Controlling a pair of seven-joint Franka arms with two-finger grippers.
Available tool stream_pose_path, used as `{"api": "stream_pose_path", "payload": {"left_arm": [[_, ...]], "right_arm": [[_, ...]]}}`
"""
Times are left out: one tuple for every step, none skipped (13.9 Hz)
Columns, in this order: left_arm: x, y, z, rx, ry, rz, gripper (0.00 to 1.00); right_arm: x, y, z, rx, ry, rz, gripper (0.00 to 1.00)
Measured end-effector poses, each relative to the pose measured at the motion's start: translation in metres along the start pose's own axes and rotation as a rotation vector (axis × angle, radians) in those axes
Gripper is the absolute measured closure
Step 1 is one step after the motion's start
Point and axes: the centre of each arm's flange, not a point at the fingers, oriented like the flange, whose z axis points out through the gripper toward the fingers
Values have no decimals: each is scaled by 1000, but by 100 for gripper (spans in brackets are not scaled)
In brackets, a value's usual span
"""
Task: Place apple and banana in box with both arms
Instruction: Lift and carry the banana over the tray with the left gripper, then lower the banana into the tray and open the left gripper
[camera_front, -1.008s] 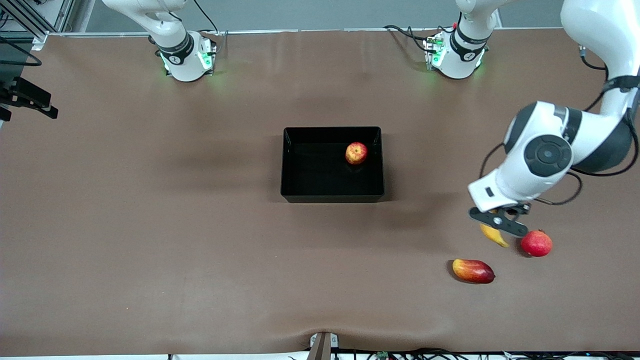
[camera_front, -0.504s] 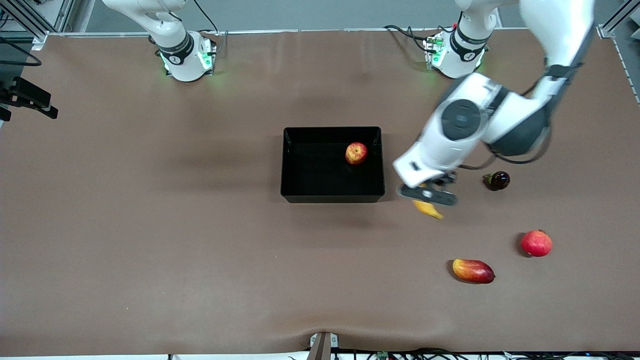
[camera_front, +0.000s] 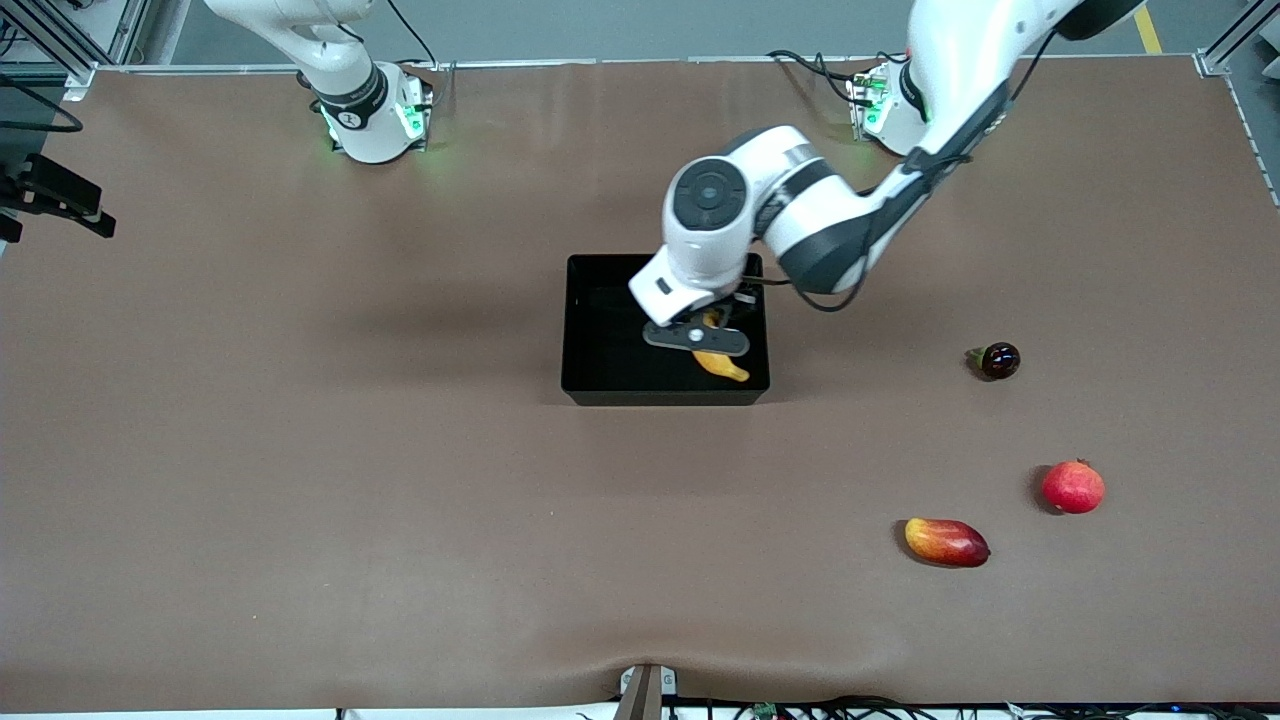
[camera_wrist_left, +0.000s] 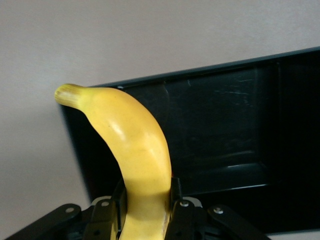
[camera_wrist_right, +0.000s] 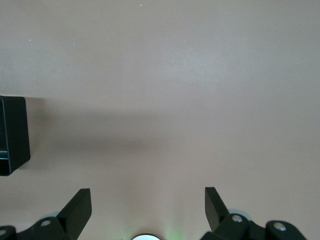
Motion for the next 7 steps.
{"api": "stream_pose_path", "payload": {"left_arm": [[-2,15,11,14,-1,-12,63],[-5,30,23,31,1,-28,63],[-7,44,33,46,11,-47,63],[-9,57,42,58,26,-60,63],[-11,69,50,64,41,-74,63],[-14,79,55,61,54,-88,63],[-17,87,60,49,64,-103,63]], "right_arm": [[0,0,0,0,0,0,0],[0,0,0,0,0,1,0],[0,0,0,0,0,1,0],[0,0,0,0,0,1,0],[0,0,0,0,0,1,0],[0,1,0,0,0,1,0],[0,1,0,0,0,1,0]]}}
